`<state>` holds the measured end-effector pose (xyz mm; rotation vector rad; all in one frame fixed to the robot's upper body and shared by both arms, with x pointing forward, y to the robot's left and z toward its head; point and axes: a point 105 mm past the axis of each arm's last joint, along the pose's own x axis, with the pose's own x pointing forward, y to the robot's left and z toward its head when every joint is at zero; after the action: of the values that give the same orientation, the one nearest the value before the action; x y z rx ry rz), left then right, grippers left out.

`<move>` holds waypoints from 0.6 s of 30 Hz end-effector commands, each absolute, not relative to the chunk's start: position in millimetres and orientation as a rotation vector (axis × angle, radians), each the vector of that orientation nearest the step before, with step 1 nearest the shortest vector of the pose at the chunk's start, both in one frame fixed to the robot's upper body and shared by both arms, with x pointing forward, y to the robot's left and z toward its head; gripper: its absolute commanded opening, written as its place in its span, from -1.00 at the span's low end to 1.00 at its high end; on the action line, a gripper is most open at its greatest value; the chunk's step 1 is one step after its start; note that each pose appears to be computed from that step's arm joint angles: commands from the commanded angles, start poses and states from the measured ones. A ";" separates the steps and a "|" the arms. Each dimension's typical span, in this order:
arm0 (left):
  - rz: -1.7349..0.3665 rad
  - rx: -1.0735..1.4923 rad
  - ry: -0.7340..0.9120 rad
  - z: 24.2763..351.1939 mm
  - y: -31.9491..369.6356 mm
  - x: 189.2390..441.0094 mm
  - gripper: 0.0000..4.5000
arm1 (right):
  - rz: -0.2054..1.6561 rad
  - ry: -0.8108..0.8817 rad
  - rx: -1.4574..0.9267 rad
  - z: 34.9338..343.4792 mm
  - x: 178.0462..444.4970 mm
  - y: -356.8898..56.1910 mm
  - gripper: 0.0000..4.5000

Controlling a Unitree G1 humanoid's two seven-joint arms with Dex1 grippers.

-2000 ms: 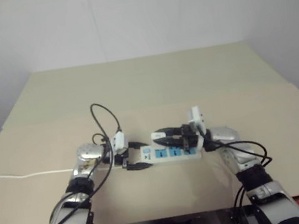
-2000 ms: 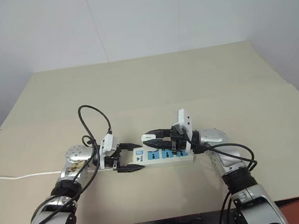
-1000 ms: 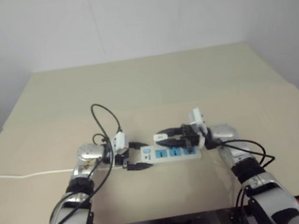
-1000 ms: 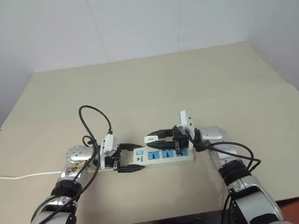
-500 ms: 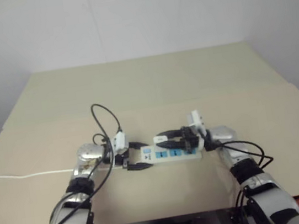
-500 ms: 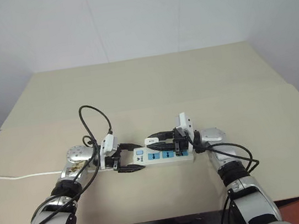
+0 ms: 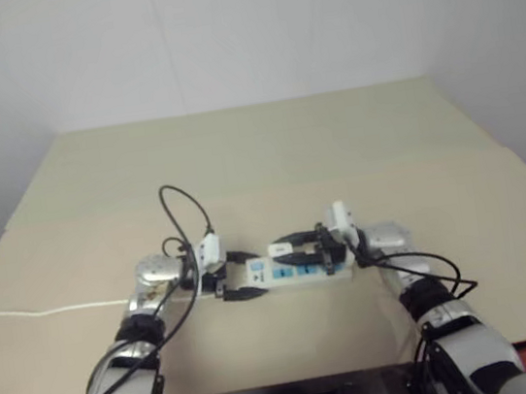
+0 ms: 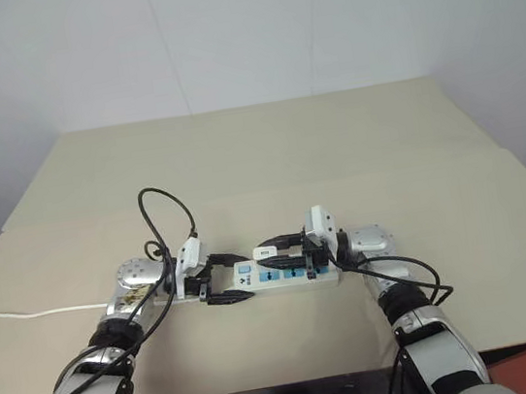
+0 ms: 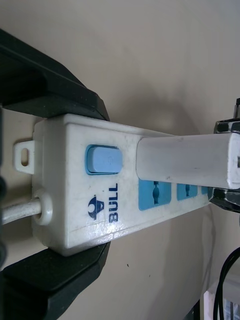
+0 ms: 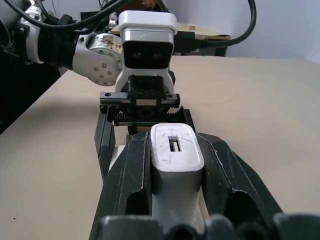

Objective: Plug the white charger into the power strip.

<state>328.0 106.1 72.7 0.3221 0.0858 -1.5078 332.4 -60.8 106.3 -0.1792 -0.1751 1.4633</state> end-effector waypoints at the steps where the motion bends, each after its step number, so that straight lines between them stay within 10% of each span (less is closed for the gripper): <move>1: -1.532 0.352 0.051 79.4 101.1 326.7 0.45 | 1.459 0.051 -0.177 63.2 328.0 -67.7 -0.51; 12: -1.527 0.356 0.061 78.1 103.9 326.5 0.45 | 1.454 0.022 -0.171 65.2 327.1 -71.7 -0.51; 18: -1.529 0.364 0.068 76.7 103.7 326.9 0.45 | 1.463 -0.002 -0.180 73.4 327.0 -74.3 0.40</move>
<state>327.3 105.9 71.5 0.3193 0.0931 -1.5073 332.4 -64.9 97.0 -0.1878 -0.1217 1.4650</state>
